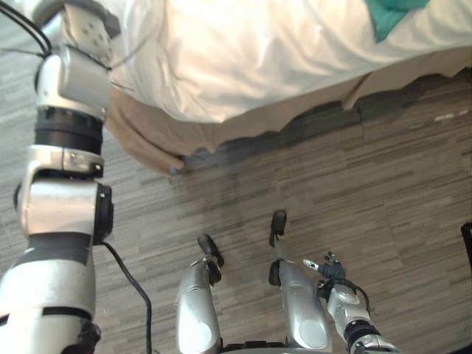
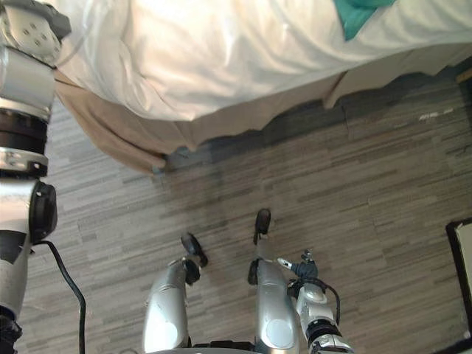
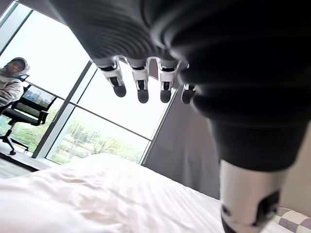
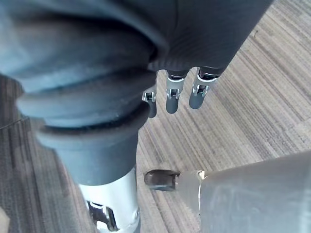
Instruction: Tidy the bed and pick cloth on bed and put in laundry
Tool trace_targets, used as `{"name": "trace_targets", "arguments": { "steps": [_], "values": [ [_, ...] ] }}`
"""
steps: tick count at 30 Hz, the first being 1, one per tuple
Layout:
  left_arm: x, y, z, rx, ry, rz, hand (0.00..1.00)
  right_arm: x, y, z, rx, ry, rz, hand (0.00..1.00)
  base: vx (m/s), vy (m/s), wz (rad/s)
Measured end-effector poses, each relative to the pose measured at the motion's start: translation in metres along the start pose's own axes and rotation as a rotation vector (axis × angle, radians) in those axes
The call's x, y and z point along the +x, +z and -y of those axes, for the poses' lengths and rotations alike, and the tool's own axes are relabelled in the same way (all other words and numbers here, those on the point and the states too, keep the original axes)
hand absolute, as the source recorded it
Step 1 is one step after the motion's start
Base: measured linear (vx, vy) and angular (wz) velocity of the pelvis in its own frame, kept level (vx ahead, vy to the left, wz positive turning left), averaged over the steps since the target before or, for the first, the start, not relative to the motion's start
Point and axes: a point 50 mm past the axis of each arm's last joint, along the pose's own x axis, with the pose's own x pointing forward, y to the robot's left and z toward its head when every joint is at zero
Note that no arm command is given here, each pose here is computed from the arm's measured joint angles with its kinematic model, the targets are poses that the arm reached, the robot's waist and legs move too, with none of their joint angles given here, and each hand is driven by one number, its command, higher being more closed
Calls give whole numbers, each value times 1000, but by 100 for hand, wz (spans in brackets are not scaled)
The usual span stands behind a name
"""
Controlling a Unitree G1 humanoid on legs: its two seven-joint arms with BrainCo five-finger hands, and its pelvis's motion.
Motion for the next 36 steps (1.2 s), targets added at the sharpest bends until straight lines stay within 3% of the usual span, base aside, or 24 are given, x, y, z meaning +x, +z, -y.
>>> {"name": "trace_targets", "arguments": {
  "steps": [1, 2, 8, 14, 20, 21, 24, 27, 31, 36],
  "values": [
    [2, 1, -2, 0, 3, -6, 0, 0, 3, -2, 10, 3, 11, 0, -80, 19, 4],
    [5, 3, -5, -3, 8, -9, 100, 1, 8, -6, 30, 11, 25, 0, -65, 17, 5],
    [8, 12, -3, -47, -61, 1, 100, 0, 38, -17, 140, 27, 130, 0, -56, 2, -13],
    [-16, -18, 11, -9, -222, 65, 100, 3, 61, -16, 193, 38, 192, 0, 61, -77, -15],
    [-85, -62, 70, 71, -571, 69, 100, 4, 55, -14, 174, 59, 153, 0, 38, -30, 1],
    [-109, -78, 83, 99, -660, 49, 0, 4, 53, -12, 154, 66, 149, 0, 86, -16, -4],
    [-172, -114, 105, 163, -866, -2, 0, 2, 39, 1, 98, 62, 119, 0, 116, 3, 7],
    [-239, -142, 110, 113, -1001, -93, 0, -6, 3, 21, 11, 34, 32, 0, 186, 47, 18],
    [-302, -168, 106, -19, -1018, -292, 0, -12, -32, 49, -117, 0, -97, 0, 157, 67, 18],
    [-350, -181, 105, -70, -1015, -449, 0, -15, -41, 64, -205, -5, -135, 0, 119, 102, 24]
  ]
}}
